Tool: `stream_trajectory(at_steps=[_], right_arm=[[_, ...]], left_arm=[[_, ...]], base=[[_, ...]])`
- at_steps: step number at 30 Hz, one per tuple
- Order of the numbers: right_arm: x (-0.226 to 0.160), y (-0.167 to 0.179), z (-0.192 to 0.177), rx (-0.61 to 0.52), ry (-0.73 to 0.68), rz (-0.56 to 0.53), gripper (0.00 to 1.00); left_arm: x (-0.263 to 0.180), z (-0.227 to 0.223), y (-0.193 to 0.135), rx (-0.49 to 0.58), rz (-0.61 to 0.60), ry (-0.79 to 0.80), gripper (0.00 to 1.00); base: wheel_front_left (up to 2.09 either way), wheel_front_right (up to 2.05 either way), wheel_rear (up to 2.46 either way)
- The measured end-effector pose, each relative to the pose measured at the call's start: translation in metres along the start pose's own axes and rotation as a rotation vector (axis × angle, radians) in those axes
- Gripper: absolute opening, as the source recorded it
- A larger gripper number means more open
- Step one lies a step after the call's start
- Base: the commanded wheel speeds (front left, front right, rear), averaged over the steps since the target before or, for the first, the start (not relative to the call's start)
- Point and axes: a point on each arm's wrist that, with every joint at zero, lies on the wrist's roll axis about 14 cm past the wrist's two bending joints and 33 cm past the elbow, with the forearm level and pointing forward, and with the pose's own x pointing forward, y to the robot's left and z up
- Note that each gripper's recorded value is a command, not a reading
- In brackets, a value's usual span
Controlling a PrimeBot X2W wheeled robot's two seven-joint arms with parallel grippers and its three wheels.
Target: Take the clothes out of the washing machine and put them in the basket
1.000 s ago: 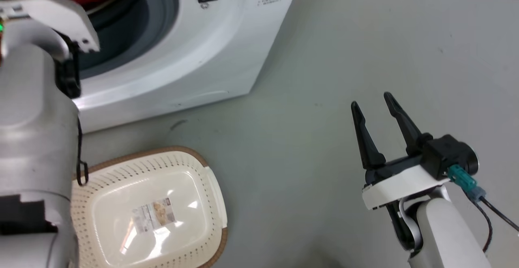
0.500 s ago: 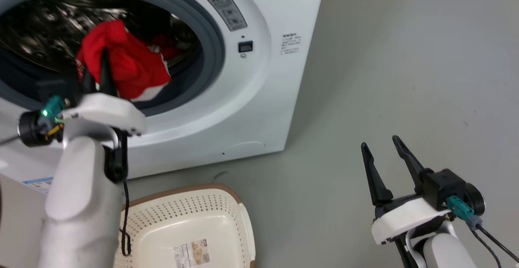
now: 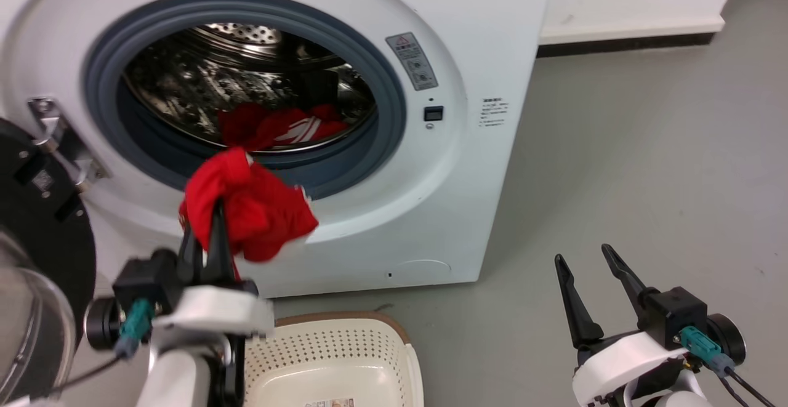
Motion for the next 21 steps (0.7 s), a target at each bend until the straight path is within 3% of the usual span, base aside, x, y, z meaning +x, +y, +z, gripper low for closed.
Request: stream_trajectory(at_steps=[5,9,21], right_arm=[[0.002,0.01,0.004,-0.002,-0.004,0.031,1.0],[0.008,0.018,-0.003,0.002,0.017,0.056,1.0],[0.042,0.02,-0.028,0.0,0.08,0.079,1.0]], left_arm=[[-0.045,-0.02,0.004,-0.027,0.043,0.106,0.0],[-0.076,-0.064,-0.006,-0.069,0.04,0.269,0.0],[-0.138,-0.2,0.006,-0.141,0.158,0.707,0.0]], base=[[0.0,0.0,0.0],[0.0,0.0,0.0],[0.0,0.0,0.0]])
